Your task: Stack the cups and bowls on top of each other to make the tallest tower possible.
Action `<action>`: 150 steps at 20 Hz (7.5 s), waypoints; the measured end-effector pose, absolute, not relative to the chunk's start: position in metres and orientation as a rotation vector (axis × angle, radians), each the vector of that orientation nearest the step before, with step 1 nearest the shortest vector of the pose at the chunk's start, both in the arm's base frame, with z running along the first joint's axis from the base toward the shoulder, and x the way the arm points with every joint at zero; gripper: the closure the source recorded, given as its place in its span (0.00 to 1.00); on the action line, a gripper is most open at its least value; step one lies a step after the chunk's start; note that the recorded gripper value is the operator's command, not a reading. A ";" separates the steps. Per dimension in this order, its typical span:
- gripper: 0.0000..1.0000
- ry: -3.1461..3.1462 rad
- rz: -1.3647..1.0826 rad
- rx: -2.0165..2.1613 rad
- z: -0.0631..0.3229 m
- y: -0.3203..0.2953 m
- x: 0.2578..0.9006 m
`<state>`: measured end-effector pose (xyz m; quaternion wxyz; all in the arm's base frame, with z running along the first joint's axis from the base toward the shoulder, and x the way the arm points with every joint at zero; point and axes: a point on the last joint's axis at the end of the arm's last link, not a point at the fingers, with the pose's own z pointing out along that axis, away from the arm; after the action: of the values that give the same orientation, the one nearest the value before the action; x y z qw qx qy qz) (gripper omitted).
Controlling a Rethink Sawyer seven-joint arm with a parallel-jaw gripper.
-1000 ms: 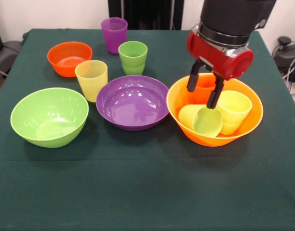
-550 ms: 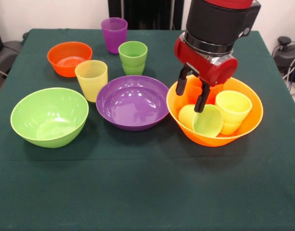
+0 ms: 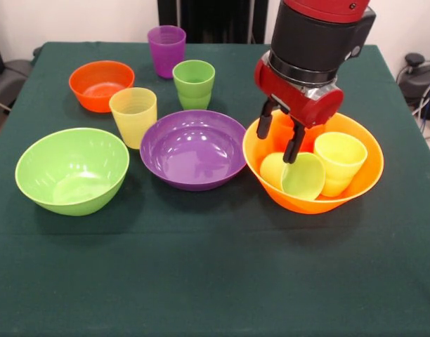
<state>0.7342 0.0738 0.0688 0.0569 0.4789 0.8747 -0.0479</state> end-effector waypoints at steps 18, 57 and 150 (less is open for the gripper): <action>0.00 2.682 -0.107 1.447 0.061 0.090 0.733; 0.00 2.688 -0.138 1.442 0.029 0.087 0.725; 0.00 2.920 -0.479 1.376 0.046 0.068 0.697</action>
<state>0.6974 0.0683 0.0455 -0.0611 0.4209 0.8931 -0.1464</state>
